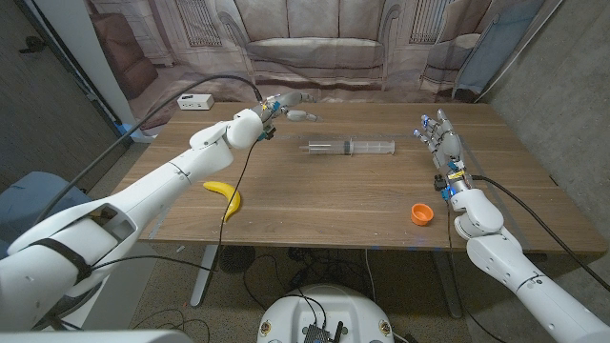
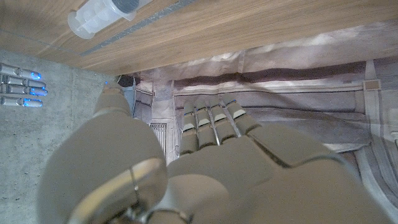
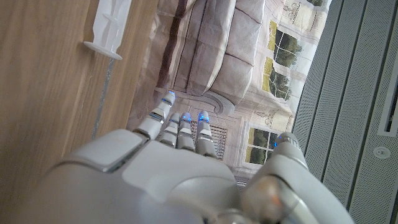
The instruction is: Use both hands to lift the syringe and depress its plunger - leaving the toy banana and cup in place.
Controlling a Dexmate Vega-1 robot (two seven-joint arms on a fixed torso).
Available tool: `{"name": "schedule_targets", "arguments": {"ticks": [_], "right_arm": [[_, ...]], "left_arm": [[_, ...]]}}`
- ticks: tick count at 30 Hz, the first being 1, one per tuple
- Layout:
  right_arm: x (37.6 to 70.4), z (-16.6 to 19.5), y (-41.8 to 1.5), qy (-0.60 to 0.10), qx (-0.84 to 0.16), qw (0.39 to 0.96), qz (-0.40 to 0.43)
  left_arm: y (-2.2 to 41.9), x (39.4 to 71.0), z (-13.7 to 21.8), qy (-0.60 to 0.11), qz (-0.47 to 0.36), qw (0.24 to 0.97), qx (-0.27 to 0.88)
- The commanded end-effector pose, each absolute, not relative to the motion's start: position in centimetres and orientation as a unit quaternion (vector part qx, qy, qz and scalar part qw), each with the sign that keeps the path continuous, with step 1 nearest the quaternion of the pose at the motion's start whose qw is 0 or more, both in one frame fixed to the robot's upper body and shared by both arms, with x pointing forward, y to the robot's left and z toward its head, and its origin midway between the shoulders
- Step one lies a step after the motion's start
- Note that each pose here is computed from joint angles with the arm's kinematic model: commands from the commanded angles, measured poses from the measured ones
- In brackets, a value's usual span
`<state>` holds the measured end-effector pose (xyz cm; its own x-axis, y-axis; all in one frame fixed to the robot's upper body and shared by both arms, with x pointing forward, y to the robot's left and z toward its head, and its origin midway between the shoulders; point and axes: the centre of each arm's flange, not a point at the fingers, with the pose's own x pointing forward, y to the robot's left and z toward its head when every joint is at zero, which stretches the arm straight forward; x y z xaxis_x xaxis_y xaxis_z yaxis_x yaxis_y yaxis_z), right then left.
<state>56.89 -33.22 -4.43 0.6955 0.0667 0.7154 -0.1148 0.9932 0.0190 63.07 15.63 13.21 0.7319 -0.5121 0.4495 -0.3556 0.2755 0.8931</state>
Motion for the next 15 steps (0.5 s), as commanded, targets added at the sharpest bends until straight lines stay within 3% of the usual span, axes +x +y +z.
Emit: {"name": "schedule_targets", "arguments": {"ticks": [1,15], "right_arm": [[56.55,-4.65,-33.29,-0.388,0.03,0.92,0.047],[56.34,-4.85,-33.39,-0.389,0.037,0.92,0.045]], "left_arm": [[14.15,63.37,13.94,-0.347,-0.067,0.69,0.632],[13.25,63.98,13.96,-0.337,-0.065,0.671,0.657]]}}
